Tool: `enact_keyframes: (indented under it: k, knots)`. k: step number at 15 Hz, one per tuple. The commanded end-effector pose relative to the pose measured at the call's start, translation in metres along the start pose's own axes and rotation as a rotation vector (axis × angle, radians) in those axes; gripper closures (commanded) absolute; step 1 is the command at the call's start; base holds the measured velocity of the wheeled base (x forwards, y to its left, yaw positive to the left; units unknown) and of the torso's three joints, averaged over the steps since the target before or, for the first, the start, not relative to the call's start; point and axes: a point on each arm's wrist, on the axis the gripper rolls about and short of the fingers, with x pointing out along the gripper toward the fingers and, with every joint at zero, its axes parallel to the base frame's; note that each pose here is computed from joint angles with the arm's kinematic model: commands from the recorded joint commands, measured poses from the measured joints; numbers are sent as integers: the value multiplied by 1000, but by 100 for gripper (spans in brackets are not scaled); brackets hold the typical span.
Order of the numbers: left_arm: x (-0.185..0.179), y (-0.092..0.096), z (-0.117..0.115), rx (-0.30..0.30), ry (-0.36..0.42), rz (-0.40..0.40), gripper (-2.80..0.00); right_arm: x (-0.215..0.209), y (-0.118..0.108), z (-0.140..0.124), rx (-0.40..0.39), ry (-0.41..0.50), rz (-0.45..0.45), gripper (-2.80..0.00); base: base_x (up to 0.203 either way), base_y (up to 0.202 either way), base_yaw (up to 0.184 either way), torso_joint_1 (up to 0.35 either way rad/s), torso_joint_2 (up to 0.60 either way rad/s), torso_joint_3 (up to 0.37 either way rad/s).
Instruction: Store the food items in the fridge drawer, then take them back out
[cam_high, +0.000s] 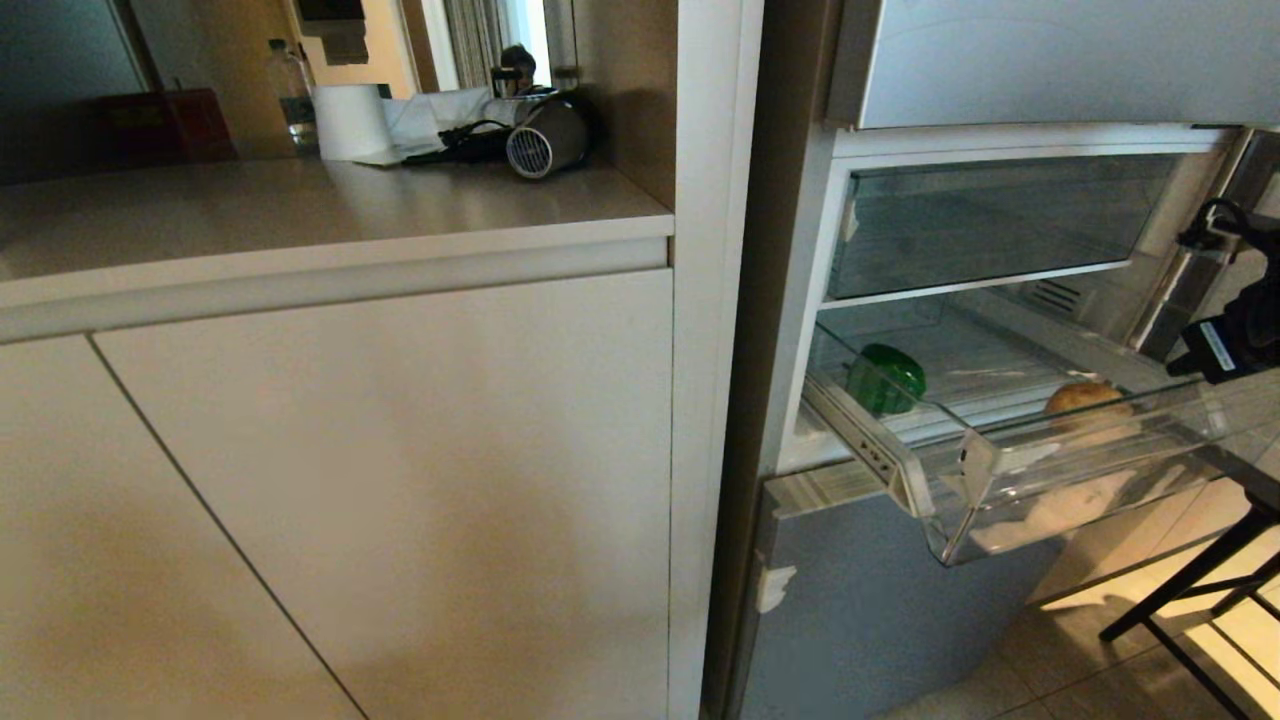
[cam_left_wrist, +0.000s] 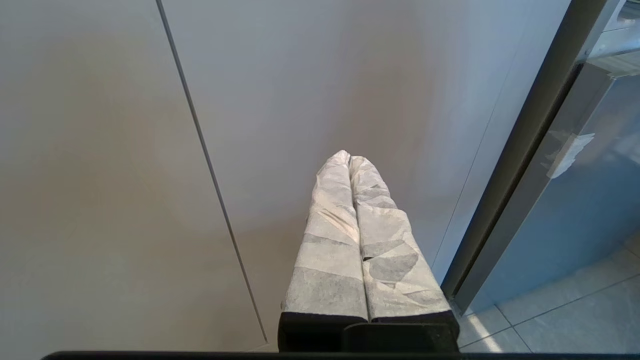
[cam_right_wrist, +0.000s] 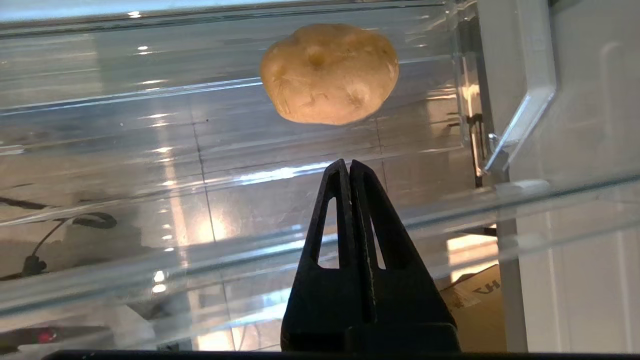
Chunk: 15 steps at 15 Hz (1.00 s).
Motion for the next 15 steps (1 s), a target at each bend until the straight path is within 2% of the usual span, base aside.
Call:
enact_keyframes:
  k: [1,7,15]
  knots:
    - [1,0,-2,0,9,0,0,13,-1,-2,-1,26,11,0,0,0,0,0,0,0]
    - [1,0,-2,0,9,1,0,8,-7,-13,9,56,2,0,0,0,0,0,0,0]
    - [1,0,-2,0,9,1,0,-28,-5,-37,3,73,-22,0,0,0,0,0,0,0]
